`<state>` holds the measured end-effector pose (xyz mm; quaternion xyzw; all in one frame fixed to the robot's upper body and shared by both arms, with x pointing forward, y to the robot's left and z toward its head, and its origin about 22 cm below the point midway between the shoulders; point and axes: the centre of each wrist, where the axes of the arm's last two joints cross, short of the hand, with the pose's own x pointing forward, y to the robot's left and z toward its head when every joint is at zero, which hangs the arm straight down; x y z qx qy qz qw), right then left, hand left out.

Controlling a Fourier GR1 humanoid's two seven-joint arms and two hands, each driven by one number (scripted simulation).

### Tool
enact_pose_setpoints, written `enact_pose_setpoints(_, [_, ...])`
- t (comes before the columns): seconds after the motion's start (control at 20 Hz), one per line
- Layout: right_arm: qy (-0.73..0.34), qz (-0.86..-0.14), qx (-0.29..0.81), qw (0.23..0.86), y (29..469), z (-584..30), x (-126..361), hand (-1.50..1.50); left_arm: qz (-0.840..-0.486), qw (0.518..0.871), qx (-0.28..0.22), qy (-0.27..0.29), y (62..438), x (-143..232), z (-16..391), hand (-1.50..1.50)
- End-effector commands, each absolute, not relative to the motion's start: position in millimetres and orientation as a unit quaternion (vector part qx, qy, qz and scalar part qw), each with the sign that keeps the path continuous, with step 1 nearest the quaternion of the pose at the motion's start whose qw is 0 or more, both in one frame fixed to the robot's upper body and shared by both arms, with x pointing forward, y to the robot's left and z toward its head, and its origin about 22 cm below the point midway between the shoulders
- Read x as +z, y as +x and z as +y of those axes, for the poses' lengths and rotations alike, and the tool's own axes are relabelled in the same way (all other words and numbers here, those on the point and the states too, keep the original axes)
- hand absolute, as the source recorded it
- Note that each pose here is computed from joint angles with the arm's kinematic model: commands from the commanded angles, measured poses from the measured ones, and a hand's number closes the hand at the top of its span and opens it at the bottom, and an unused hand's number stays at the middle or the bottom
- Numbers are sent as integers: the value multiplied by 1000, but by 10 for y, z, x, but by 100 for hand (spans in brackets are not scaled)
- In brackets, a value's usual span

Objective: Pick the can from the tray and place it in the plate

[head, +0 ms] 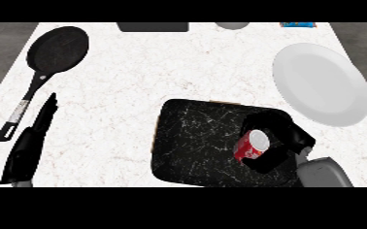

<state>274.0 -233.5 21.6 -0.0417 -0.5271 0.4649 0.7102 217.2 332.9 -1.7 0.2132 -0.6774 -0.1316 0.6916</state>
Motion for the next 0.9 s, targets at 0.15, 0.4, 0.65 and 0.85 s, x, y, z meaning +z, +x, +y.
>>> enact_pose_setpoints(0.15, [-259, -461, 482, 699, 2868, -4036, 967, 150, -683, 687, -123, 213, 2167, 0, 3324, 0])
enact_pose_setpoints(0.4, [-353, -479, 447, 668, 2787, -4722, 1421, 150, -690, 683, -127, 203, 2177, 13, 3294, 0])
enact_pose_setpoints(0.65, [-414, -532, 397, 623, 2642, -5204, 1654, 150, -694, 679, -132, 199, 2197, 37, 3306, 0])
enact_pose_setpoints(0.85, [-455, -597, 362, 552, 2552, -5440, 1803, 150, -695, 678, -128, 200, 2218, 13, 3272, 0])
